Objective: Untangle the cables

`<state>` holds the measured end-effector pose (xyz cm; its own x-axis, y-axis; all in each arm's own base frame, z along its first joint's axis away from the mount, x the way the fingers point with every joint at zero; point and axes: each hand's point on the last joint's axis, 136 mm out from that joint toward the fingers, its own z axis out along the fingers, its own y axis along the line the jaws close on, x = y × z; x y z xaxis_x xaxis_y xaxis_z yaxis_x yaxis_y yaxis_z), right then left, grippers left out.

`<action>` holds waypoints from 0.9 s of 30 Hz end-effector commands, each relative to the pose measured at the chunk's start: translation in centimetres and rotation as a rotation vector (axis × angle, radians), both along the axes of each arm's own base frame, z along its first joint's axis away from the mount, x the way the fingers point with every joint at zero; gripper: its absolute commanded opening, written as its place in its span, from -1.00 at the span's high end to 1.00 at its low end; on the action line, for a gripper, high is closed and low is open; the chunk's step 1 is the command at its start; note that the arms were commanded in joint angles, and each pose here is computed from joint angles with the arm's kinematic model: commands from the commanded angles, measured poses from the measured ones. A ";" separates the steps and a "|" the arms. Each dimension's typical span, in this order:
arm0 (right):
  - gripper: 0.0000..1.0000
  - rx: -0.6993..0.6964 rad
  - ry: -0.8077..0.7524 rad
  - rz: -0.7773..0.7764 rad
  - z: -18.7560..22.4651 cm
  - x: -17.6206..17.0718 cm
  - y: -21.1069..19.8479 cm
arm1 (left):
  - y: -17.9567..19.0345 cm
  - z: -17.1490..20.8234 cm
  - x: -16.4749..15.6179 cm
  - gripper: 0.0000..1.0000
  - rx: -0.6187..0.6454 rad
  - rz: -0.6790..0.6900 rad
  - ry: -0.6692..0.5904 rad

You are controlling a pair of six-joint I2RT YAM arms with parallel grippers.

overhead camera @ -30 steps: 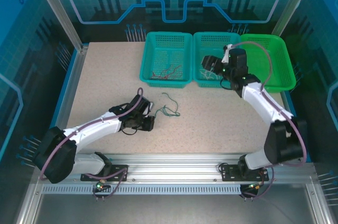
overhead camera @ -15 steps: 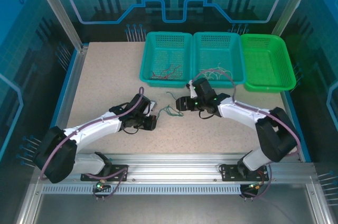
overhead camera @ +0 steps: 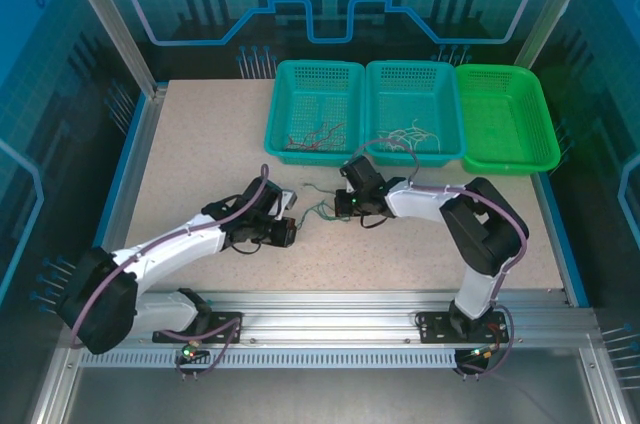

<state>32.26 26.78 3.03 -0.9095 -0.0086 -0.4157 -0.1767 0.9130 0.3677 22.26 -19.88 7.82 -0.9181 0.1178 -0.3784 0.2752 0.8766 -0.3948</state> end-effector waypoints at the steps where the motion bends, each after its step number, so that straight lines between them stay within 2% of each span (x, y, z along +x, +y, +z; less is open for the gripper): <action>1: 1.00 -0.055 -0.081 -0.066 2.5 0.4 -2.0 | 2.4 -0.9 -0.9 1.00 0.089 0.049 0.017; 5: 1.00 -0.065 -0.111 -0.130 3.9 -0.9 -5.2 | 4.1 -1.7 -0.7 1.00 0.108 0.166 0.072; 10: 1.00 -0.063 -0.130 -0.289 6.0 -2.1 -11.2 | 5.6 -2.4 0.0 1.00 0.128 0.251 0.094; 16: 1.00 0.005 -0.186 -0.572 9.7 -2.1 -20.1 | 6.5 -3.2 0.6 1.00 0.153 0.274 0.127; 22: 1.00 0.069 -0.209 -0.689 12.6 -1.6 -25.0 | 5.9 -3.1 1.7 1.00 0.144 0.259 0.130; 27: 1.00 0.117 -0.221 -0.875 14.1 -1.7 -30.5 | 6.0 -3.0 1.9 1.00 0.150 0.254 0.136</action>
